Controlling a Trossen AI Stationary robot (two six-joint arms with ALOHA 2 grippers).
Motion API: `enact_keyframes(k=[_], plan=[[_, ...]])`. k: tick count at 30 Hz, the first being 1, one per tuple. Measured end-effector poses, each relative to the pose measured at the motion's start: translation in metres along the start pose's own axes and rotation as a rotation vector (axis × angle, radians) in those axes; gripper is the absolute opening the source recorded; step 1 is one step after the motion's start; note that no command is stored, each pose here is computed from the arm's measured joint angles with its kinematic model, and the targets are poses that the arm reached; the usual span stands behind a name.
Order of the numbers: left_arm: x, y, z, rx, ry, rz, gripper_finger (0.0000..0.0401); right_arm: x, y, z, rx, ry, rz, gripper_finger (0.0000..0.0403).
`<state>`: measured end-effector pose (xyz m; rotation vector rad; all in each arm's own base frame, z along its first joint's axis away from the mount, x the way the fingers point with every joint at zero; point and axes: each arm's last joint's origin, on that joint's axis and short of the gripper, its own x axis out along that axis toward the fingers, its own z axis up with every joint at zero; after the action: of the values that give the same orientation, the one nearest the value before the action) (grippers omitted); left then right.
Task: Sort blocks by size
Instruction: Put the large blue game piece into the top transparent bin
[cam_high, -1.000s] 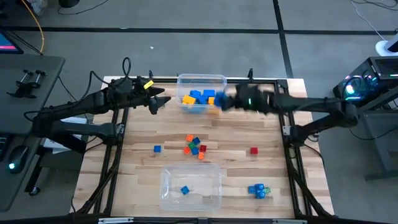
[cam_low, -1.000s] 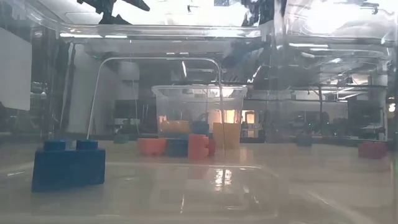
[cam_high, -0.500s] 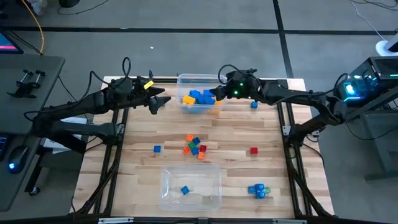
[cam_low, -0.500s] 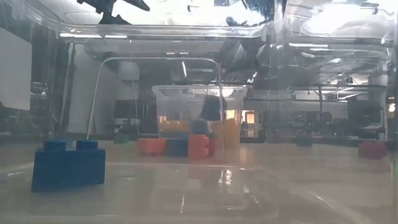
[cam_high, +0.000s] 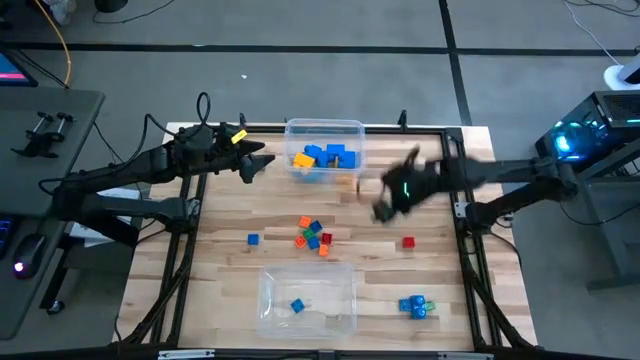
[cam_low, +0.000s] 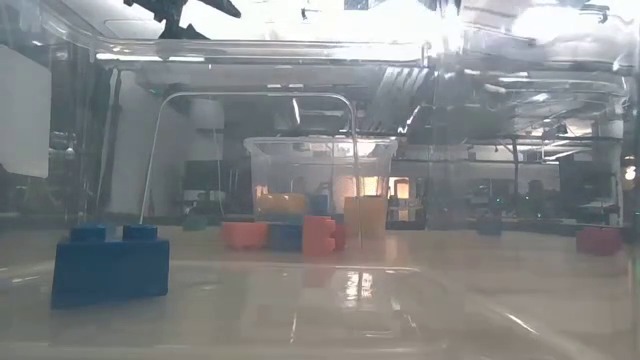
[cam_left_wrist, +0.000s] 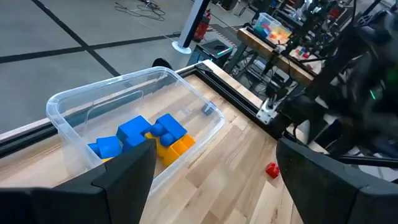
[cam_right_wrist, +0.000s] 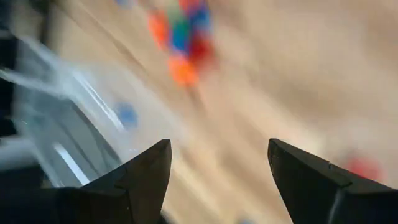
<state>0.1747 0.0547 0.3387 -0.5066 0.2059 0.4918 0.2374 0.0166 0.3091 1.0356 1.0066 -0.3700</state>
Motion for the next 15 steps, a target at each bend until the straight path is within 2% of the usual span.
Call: enact_keyframes(k=[3, 8, 11, 15], plan=[[0.000, 0.000, 0.000, 0.001, 0.004, -0.006, 0.0317, 0.016, 0.005, -0.050, 0.152, 0.147, -0.109, 0.0263], [0.000, -0.001, -0.001, 0.019, 0.022, -0.031, 0.0317, 0.040, 0.002, -0.120, 0.447, 0.289, -0.248, 0.0264], [0.000, -0.001, -0.001, 0.019, 0.033, -0.052, 0.0317, 0.051, -0.008, -0.147, 0.575, 0.304, -0.337, 0.0264], [0.000, -0.001, -0.002, 0.021, 0.037, -0.051, 0.0317, 0.068, -0.024, -0.160, 0.651, 0.304, -0.399, 0.0264]])
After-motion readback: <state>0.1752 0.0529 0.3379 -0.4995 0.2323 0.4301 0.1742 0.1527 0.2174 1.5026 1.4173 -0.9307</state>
